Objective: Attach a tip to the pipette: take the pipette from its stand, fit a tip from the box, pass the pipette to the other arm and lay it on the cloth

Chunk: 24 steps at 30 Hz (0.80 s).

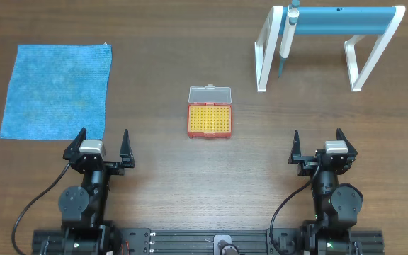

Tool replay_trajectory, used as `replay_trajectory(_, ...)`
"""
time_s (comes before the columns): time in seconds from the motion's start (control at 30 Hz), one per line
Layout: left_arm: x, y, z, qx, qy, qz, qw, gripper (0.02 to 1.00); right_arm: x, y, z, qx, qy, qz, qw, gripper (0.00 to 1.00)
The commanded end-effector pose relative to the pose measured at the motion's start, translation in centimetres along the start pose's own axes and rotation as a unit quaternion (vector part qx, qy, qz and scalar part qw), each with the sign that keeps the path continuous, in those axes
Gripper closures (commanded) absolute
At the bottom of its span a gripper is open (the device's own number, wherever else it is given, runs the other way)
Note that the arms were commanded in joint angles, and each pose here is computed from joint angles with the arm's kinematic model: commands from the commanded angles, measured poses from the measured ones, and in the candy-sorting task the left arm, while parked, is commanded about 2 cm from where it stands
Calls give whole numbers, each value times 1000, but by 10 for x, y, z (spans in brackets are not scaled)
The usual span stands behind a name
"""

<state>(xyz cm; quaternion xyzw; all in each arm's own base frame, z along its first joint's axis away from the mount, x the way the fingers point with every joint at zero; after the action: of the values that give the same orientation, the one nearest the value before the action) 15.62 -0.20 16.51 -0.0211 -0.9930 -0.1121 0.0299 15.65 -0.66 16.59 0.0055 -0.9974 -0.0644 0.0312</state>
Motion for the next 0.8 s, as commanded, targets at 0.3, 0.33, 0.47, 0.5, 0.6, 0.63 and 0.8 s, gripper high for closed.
replay_trajectory(0.3, -1, -2, 2, -6, 5, 11, 1000, 20, -1, 6, -37, 7, -3, -14, 1000, 25)
replay_trajectory(0.33, -1, -2, 2, -6, 5, 11, 1000, 20, -5, 6, -44, 4, 15, -7, 1000, 25)
replay_trajectory(0.47, -1, -2, 2, -6, 5, 11, 1000, 20, -31, 8, -69, -3, 76, -15, 997, 25)
replay_trajectory(0.5, -1, -2, 2, -6, 5, 11, 1000, 20, -38, 9, -74, -5, 88, -21, 996, 25)
replay_trajectory(0.6, -1, -2, 2, -6, 5, 11, 1000, 20, -64, 14, -86, -13, 113, -57, 992, 25)
replay_trajectory(0.63, -1, -2, 2, -6, 5, 11, 1000, 23, -73, 15, -88, -15, 117, -72, 990, 23)
replay_trajectory(0.8, -1, -2, 2, -6, 5, 11, 1000, 20, -113, 17, -82, -41, 145, -111, 982, 25)
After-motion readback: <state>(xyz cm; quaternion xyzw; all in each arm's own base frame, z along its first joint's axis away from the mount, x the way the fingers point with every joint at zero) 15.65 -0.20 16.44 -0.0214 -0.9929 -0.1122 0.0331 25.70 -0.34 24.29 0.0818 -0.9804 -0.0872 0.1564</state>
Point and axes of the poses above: each gripper's point midway between its finger pads, its own x axis back along the fingers, its own y axis along the line the jaws close on, z = x × y, the point moved 9 cm from there along x, back along the fingers, and after that the axes turned 13 degrees about -x, right-handed, at the moved point
